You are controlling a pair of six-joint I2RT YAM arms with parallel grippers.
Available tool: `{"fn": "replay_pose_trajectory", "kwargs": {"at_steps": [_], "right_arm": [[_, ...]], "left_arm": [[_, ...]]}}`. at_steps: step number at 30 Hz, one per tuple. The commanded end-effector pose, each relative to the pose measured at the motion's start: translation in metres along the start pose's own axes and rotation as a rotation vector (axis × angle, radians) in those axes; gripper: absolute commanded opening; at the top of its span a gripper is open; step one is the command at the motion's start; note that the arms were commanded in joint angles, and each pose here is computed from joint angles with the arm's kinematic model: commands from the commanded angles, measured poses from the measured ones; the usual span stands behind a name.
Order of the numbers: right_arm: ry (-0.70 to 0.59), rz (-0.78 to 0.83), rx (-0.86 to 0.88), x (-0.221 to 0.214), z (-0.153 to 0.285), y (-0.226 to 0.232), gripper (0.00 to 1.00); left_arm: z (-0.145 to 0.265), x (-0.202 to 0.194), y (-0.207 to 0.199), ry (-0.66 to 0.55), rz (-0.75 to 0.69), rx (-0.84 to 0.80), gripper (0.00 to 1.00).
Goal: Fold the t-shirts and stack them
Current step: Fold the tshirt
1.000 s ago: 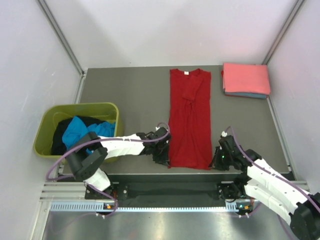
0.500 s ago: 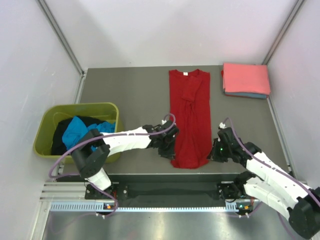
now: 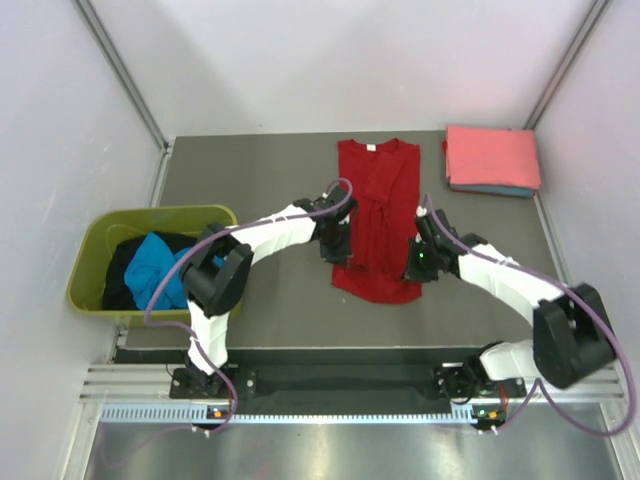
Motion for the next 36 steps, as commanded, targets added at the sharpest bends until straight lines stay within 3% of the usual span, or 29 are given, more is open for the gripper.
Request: {"fn": "replay_pose_trajectory", "kwargs": {"at_steps": [1, 7, 16, 28, 36], "right_arm": [[-0.102, 0.053, 0.003, 0.057, -0.007, 0.002, 0.01], [-0.122, 0.05, 0.001, 0.121, -0.02, 0.002, 0.01], [-0.162, 0.028, -0.019, 0.187, -0.024, -0.012, 0.02], [-0.15, -0.01, -0.055, 0.229, -0.04, -0.047, 0.03], [-0.125, -0.028, -0.068, 0.242, -0.065, -0.071, 0.03]], "left_arm": [[0.005, 0.04, -0.008, -0.041, -0.045, -0.02, 0.0], [0.003, 0.106, -0.022, -0.129, -0.068, -0.07, 0.0], [0.01, 0.167, -0.04, -0.206, -0.045, -0.23, 0.0], [0.004, 0.226, -0.061, -0.281, -0.022, -0.461, 0.0], [-0.016, 0.251, -0.063, -0.313, 0.011, -0.522, 0.0]]}}
Point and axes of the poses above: each gripper's point midway between its finger pads, its own z axis back along the fingers, its own y axis along the line the jaws close on, x = y × z, the point moved 1 cm from there along z, back along the fingers, and after that the axes turned 12 degrees about z, right-handed, at the moved point
